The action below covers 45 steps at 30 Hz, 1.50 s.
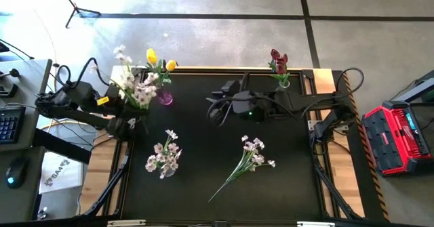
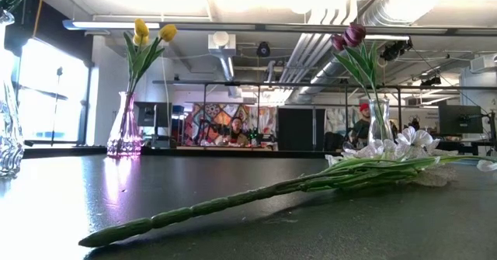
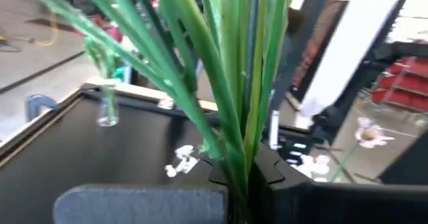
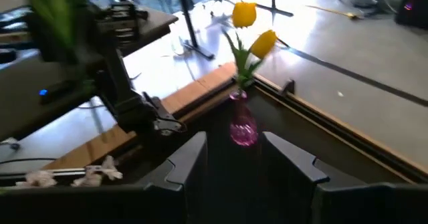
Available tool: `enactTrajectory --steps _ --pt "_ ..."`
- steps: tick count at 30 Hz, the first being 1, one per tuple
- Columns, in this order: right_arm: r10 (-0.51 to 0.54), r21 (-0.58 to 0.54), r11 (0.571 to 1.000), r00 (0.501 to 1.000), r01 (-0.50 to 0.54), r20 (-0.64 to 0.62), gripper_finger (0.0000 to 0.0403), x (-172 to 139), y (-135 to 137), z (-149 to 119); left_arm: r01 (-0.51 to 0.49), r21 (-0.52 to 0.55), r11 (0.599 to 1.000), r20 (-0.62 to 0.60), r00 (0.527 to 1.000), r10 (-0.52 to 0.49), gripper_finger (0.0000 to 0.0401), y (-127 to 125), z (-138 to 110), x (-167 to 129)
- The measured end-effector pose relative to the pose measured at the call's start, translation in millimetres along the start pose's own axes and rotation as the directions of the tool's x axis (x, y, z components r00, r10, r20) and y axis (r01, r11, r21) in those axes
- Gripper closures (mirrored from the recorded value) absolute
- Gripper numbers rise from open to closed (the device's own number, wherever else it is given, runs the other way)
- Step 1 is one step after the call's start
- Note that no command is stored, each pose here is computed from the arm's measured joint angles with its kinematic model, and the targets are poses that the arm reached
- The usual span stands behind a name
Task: Sort flowers into vase by color
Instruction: Put the right white flower into the bottom transparent vase
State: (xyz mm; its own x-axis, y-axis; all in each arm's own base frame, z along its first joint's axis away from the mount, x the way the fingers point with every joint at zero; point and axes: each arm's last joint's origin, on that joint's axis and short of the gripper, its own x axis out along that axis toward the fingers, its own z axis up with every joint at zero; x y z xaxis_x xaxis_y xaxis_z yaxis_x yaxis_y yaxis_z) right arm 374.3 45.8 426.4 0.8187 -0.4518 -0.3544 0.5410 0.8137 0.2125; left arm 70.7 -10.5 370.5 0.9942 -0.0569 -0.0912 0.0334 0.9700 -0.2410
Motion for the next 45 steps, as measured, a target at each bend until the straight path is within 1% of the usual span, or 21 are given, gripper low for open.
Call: enactTrajectory --steps 3,8,11,14,16,20,23,25,27,29,32,37,40,45 --pt "-0.032 0.015 0.999 0.999 0.032 -0.027 0.0274 -2.5 -0.5 -4.9 0.072 0.003 0.997 0.027 0.997 -0.072 0.0401 -3.6 -7.1 12.8" --pt "-0.085 0.062 0.994 0.994 0.089 -0.072 0.0274 -8.7 1.0 -15.4 0.183 -0.005 0.983 0.06 0.981 -0.183 0.0401 -9.3 -37.3 32.6" --pt "-0.134 0.075 0.988 0.989 0.138 -0.058 0.0274 -13.8 3.4 -19.9 0.206 0.047 0.977 0.055 0.976 -0.209 0.0401 -11.7 -49.3 34.3" --pt "-0.175 0.066 0.982 0.984 0.177 -0.029 0.0274 -16.7 4.7 -21.3 0.227 0.107 0.968 0.054 0.971 -0.234 0.0401 -13.2 -52.2 31.4" --pt "-0.18 0.077 0.98 0.983 0.181 -0.029 0.0274 -16.7 4.4 -21.6 0.257 0.119 0.959 0.059 0.962 -0.265 0.0401 -14.7 -51.5 29.1" --pt "-0.196 0.093 0.976 0.98 0.198 -0.036 0.0274 -15.1 1.2 -21.4 0.37 0.122 0.921 0.041 0.925 -0.377 0.0401 -18.7 -52.1 24.3" --pt "-0.212 0.115 0.97 0.976 0.216 -0.045 0.0274 -11.4 -1.2 -22.5 0.429 0.143 0.892 0.038 0.898 -0.438 0.0401 -22.5 -51.7 22.2" --pt "-0.215 0.126 0.967 0.975 0.22 -0.055 0.0274 -8.6 -1.4 -24.4 0.47 0.175 0.865 0.038 0.875 -0.483 0.0401 -25.5 -51.3 20.8" --pt "-0.217 0.147 0.964 0.974 0.224 -0.063 0.0274 -5.5 -1.9 -25.4 0.518 0.211 0.829 0.03 0.844 -0.535 0.0401 -28.8 -51.8 20.0" --pt "-0.216 0.163 0.961 0.974 0.225 -0.073 0.0274 -3.4 -1.2 -27.6 0.554 0.219 0.803 0.045 0.816 -0.576 0.0401 -31.6 -54.1 20.6" --pt "-0.213 0.19 0.956 0.974 0.225 -0.082 0.0274 -3.0 1.1 -30.7 0.566 0.231 0.792 0.092 0.797 -0.596 0.0401 -33.8 -63.7 25.1" --pt "-0.186 0.228 0.953 0.979 0.201 -0.087 0.0274 -8.5 10.3 -36.4 0.551 0.237 0.8 0.062 0.813 -0.578 0.0401 -31.8 -89.0 34.8" --pt "-0.175 0.237 0.953 0.981 0.19 -0.084 0.0274 -13.5 16.0 -39.8 0.525 0.245 0.815 0.052 0.832 -0.552 0.0401 -30.2 -96.3 37.5" --pt "-0.158 0.257 0.951 0.984 0.173 -0.078 0.0274 -21.6 24.1 -44.6 0.503 0.298 0.811 0.026 0.845 -0.534 0.0401 -28.6 -104.4 39.9"
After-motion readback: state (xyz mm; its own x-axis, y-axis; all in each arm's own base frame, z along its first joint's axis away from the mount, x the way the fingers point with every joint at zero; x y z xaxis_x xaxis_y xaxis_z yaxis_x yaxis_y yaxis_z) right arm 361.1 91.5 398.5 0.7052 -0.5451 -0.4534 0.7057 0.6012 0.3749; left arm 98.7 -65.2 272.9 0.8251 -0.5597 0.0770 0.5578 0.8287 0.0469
